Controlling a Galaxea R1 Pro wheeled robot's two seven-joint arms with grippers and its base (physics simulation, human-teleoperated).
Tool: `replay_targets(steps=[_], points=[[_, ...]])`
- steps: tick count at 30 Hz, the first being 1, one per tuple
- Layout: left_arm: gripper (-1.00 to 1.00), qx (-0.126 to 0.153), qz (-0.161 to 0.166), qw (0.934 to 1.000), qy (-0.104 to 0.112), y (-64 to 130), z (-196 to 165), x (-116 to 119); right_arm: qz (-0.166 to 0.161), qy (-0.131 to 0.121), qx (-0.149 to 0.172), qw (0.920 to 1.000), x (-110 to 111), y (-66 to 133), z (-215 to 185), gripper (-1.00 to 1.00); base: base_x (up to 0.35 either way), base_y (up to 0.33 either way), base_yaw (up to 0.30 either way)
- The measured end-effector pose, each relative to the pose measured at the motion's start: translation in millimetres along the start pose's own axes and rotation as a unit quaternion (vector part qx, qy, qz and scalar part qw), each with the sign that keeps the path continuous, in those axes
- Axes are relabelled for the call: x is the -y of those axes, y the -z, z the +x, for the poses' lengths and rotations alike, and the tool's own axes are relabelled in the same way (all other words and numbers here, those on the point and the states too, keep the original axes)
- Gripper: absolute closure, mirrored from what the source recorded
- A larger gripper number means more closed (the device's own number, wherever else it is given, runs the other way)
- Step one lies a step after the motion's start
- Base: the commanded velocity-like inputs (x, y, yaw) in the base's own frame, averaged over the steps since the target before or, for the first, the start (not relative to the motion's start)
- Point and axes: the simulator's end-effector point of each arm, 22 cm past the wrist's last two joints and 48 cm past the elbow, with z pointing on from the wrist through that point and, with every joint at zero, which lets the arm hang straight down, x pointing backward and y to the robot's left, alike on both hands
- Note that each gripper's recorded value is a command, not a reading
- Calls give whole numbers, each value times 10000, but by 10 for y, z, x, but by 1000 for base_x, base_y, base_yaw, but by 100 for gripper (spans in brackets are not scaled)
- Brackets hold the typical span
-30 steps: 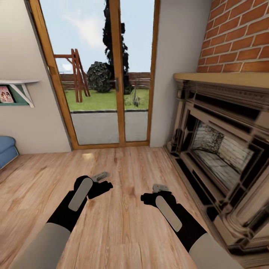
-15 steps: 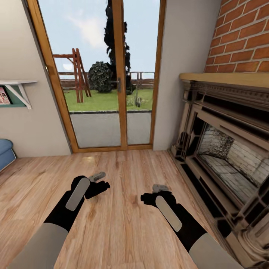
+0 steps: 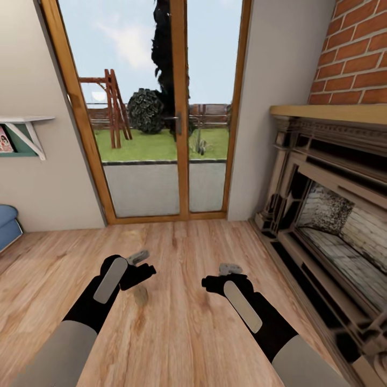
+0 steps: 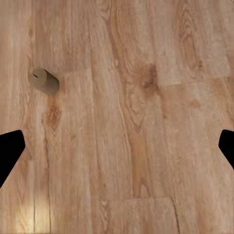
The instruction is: Place each of the two pumpkins and all three candles from the living room inside a cabinet in the living room (use any cabinet), then make sure every cabinet is closed, and position the cauldron so it is next to a table in the living room.
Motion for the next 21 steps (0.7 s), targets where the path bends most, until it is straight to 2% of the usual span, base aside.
replay_targets(steps=[9, 16, 21], points=[[-100, -15, -36, 10000, -1, -13, 9, -30, 11, -45, 72, 10000, 11, -2, -31, -100, 275, 204, 0], [-100, -30, -101, 9999, 3, -31, 11, -95, 18, -48, 83, 10000, 13, -1, -36, -100, 311, 129, 0], [-100, -202, -276, 9994, 68, -145, 138, -230, 55, -73, 88, 9999, 40, 0, -44, -100, 326, 78, 0]])
